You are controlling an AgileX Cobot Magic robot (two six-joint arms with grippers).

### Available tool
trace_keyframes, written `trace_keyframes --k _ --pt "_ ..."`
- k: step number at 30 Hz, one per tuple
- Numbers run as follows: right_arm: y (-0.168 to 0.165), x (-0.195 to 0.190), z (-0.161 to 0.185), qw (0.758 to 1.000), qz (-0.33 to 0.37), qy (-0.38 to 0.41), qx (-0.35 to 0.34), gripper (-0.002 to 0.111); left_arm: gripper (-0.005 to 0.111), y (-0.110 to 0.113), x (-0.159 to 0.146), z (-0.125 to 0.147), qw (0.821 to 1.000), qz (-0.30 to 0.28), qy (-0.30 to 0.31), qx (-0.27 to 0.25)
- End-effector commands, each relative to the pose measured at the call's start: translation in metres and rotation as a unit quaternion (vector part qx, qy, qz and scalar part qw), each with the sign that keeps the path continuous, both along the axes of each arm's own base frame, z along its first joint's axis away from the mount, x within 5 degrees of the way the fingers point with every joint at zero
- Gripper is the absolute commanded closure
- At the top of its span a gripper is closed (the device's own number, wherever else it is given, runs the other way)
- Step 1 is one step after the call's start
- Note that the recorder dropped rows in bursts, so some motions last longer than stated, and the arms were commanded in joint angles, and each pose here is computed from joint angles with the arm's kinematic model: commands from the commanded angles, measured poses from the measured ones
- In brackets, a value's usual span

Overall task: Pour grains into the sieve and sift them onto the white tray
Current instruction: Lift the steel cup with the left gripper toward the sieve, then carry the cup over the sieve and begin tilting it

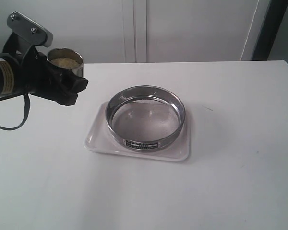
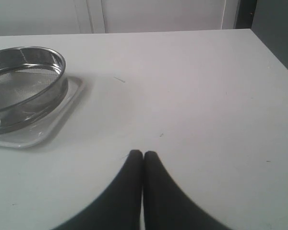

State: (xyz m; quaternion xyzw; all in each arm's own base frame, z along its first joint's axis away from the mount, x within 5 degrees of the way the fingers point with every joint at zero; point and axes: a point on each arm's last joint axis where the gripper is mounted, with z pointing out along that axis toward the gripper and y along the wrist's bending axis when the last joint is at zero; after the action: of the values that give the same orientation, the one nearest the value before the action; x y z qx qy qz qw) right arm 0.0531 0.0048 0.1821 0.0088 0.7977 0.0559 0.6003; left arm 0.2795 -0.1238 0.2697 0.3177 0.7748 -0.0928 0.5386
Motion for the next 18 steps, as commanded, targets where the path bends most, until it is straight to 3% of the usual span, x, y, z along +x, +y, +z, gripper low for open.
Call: trace_keyframes --k 1,18 --pt "0.000 0.000 -0.001 1.000 0.000 -0.007 -0.004 0.108 0.107 -0.007 -0.004 0.007 1.000 0.014 -0.005 0.019" --pt "0.000 0.000 -0.001 1.000 0.000 -0.007 -0.004 0.108 0.107 -0.061 -0.003 0.004 0.996 0.023 0.010 0.090"
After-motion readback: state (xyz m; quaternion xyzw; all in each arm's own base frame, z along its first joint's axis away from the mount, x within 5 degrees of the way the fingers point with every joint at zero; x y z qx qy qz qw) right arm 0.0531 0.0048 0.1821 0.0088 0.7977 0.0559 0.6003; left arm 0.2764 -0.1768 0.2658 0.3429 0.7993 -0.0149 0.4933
